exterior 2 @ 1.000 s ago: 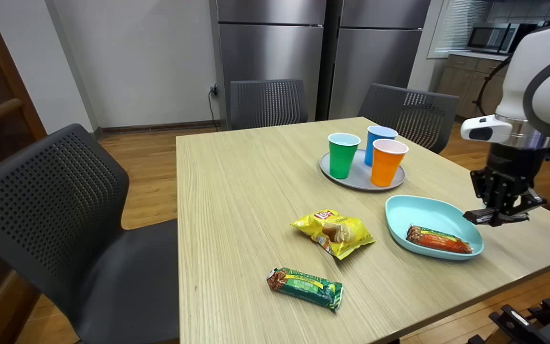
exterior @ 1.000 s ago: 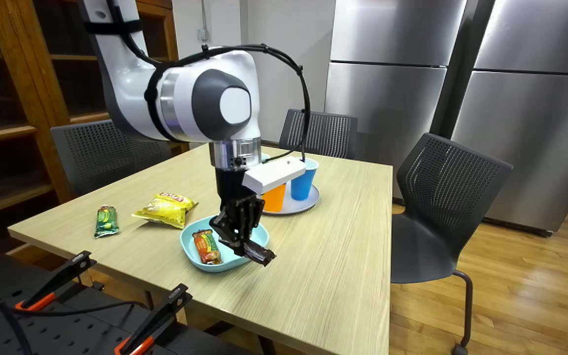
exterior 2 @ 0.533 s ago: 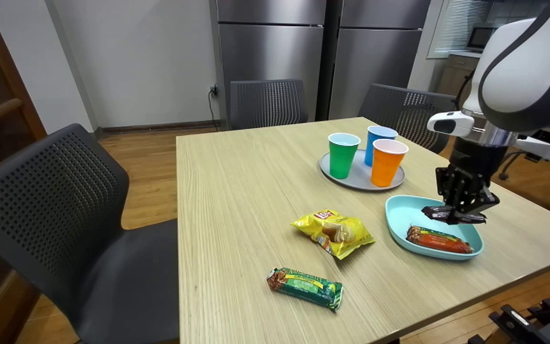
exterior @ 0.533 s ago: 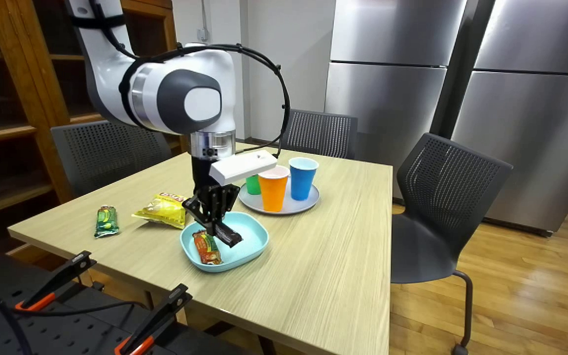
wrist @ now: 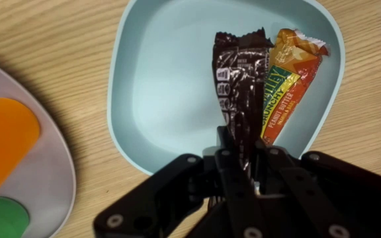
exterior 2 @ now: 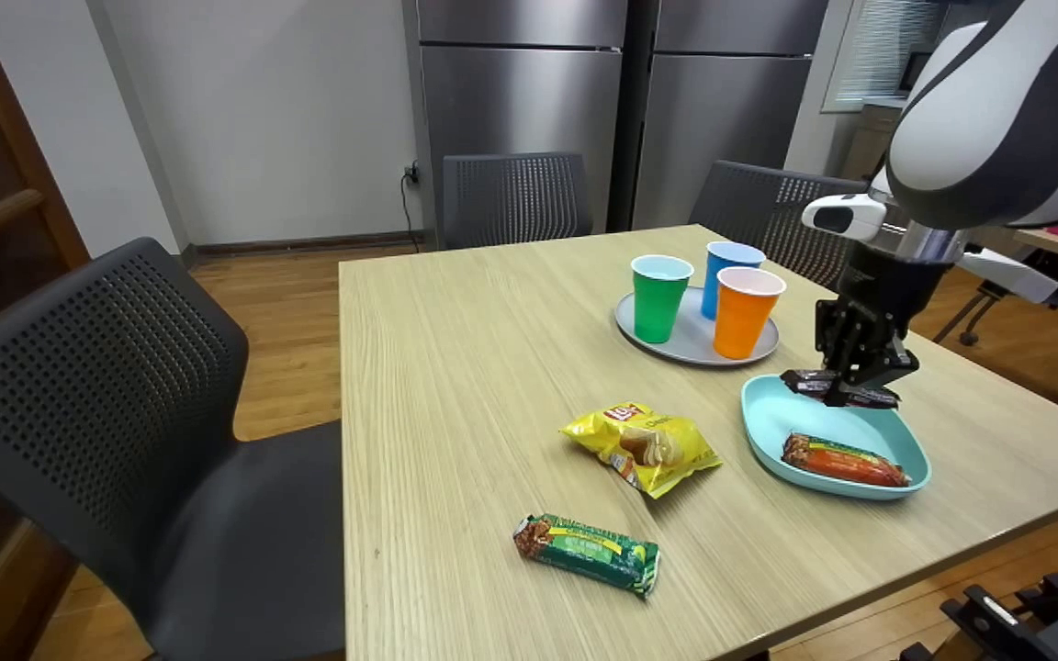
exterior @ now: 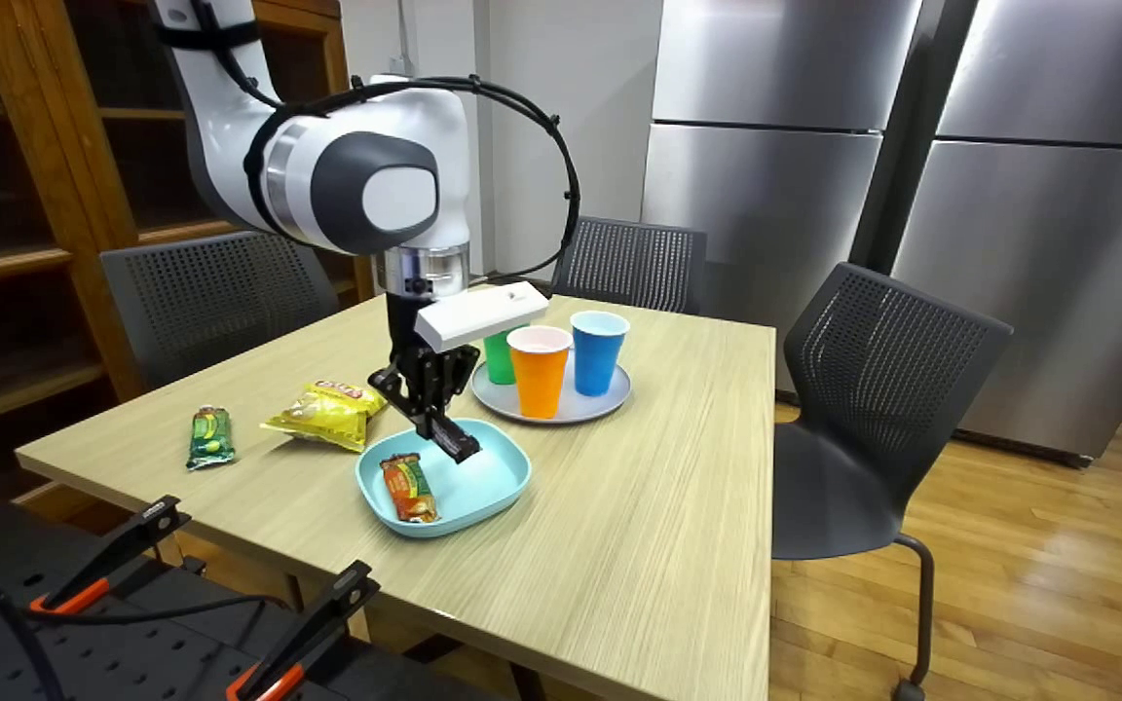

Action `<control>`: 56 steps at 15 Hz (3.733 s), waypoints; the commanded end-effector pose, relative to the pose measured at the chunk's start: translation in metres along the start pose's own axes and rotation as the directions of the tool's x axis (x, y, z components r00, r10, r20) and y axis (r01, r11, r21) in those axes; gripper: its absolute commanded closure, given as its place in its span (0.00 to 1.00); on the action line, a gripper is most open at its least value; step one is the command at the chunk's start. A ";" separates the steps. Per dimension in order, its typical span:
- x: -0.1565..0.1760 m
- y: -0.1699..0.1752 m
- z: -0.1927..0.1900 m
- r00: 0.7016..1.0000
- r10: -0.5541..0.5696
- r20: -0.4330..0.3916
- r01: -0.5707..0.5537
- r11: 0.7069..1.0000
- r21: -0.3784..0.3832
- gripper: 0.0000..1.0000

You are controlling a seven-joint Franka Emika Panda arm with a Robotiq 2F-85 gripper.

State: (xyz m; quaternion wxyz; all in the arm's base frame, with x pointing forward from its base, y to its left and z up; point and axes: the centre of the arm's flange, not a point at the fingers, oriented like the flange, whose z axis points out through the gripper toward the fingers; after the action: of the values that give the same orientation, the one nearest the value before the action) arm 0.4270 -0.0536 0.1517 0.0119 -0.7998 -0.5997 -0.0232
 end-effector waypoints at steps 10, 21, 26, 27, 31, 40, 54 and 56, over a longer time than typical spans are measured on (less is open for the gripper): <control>-0.017 0.016 0.011 1.000 0.026 -0.012 -0.026 1.000 0.002 0.58; -0.019 -0.033 -0.006 0.994 -0.106 0.015 0.106 0.994 0.022 0.00; -0.010 -0.062 -0.026 0.972 -0.233 0.009 0.233 0.972 0.016 0.00; -0.006 -0.066 -0.028 0.970 -0.244 0.013 0.244 0.970 0.013 0.00; -0.001 -0.057 -0.012 0.967 -0.253 0.019 0.252 0.967 0.039 0.00; 0.009 -0.060 -0.015 0.972 -0.234 0.006 0.234 0.972 0.029 0.00; 0.111 -0.064 -0.010 0.997 -0.019 -0.072 0.017 0.999 -0.031 0.00; 0.126 -0.065 -0.006 0.999 0.004 -0.038 -0.006 0.999 -0.045 0.00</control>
State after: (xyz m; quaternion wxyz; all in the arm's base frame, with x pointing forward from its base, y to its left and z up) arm 0.3880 0.0613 0.1698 0.0354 -0.7877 -0.6119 -0.0623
